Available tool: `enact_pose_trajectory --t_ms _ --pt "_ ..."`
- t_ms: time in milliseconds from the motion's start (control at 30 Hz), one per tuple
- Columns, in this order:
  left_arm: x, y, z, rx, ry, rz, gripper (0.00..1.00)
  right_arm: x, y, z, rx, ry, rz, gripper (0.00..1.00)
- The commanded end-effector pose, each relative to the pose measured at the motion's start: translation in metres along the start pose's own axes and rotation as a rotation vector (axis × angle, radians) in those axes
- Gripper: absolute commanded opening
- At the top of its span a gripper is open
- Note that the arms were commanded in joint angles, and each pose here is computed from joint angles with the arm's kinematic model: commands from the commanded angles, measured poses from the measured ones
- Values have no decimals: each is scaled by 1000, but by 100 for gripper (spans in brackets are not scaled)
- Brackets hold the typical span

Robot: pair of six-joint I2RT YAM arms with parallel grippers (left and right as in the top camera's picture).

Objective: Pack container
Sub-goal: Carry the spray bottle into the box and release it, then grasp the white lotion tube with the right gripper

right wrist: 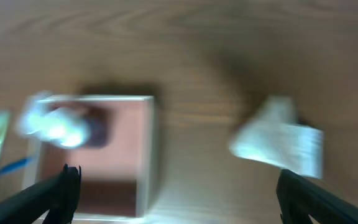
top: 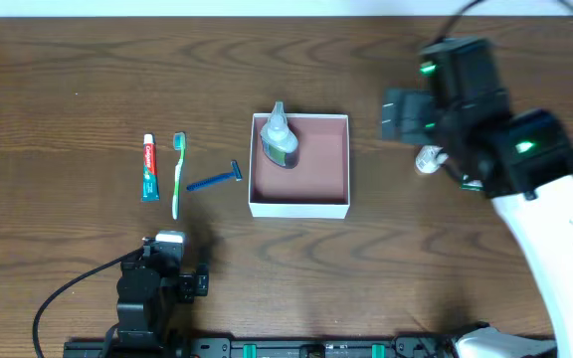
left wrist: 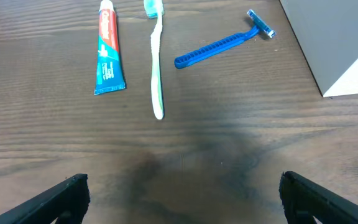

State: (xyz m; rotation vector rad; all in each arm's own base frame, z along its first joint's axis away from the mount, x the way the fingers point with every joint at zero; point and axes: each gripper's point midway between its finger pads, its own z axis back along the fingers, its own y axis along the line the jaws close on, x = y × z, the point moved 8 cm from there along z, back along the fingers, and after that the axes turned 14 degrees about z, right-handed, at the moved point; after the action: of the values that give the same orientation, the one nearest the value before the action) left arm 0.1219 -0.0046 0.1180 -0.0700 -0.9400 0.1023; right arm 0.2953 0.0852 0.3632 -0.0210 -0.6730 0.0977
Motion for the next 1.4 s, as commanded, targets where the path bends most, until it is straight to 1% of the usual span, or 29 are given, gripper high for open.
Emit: enact_pose_trajectory --t_ms 0,67,233,333,367,400,433,500,600,667,767,933,1033,1233,1367 --pt "-5 1 -3 4 13 12 98 -3 -33 -25 -59 93 -78 99" --pt "-5 1 -3 4 13 12 98 -5 -48 -40 -58 144 -120 98" --pt "-5 1 -3 4 13 12 98 -8 -63 -79 -59 248 -104 92" --pt "-5 1 -3 4 13 12 98 -15 -64 -98 -56 322 -67 81" --pt "-5 1 -3 4 13 12 98 -17 -63 -104 -55 347 -61 73" --pt "-5 1 -3 4 13 12 98 -19 -63 -109 -55 367 -57 69" --pt "-5 1 -3 4 13 12 98 -22 -63 -116 -60 392 -55 65" --pt "-5 1 -3 4 13 12 98 -24 -63 -126 -61 418 -52 61" --pt "-5 1 -3 4 13 12 98 -28 -63 -138 -63 455 -51 47" --pt "-5 1 -3 4 13 12 98 -31 -62 -143 -61 478 -51 31" --pt "-5 1 -3 4 13 12 98 -31 -62 -144 -61 480 -51 2" --pt "-5 1 -3 4 13 12 98 -23 -60 -128 -56 415 -58 2" --pt "-5 1 -3 4 13 12 98 -16 -53 -97 -29 330 -55 2" --pt "-5 1 -3 4 13 12 98 -3 -29 -4 13 38 9 2" --pt "-5 1 -3 4 13 12 98 -3 -7 48 100 -135 34 1"
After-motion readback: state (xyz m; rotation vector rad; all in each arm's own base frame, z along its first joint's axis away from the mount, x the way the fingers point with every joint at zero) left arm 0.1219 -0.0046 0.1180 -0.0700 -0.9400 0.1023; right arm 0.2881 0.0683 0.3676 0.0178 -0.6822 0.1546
